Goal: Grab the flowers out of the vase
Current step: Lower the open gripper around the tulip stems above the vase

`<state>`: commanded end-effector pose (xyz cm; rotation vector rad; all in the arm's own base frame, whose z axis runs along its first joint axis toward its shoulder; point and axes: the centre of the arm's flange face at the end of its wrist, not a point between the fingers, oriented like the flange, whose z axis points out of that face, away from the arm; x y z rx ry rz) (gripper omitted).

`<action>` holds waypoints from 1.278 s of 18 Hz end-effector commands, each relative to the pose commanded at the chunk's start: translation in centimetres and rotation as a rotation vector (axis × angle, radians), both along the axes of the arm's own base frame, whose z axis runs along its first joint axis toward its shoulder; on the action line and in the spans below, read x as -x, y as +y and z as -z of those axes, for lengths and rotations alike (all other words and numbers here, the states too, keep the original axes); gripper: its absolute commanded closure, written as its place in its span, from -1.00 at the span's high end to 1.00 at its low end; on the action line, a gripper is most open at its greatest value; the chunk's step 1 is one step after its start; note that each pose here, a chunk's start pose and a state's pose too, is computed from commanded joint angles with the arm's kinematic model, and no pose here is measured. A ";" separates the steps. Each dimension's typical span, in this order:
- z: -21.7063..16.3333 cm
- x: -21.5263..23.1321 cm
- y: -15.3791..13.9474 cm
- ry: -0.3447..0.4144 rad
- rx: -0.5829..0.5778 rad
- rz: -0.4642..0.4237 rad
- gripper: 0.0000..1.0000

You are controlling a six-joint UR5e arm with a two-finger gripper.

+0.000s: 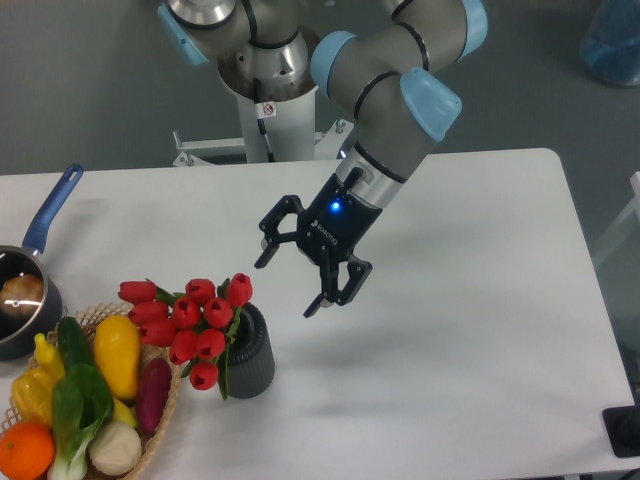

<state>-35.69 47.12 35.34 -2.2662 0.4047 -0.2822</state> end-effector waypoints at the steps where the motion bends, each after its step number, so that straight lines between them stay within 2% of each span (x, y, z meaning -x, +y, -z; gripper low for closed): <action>1: -0.1 0.0 0.0 0.001 -0.001 0.000 1.00; 5: 0.1 -0.2 0.5 -0.009 0.000 0.005 1.00; 15: 1.0 -0.9 1.7 -0.107 -0.049 0.009 1.00; 23: 1.6 -1.1 2.9 -0.101 -0.064 0.035 1.00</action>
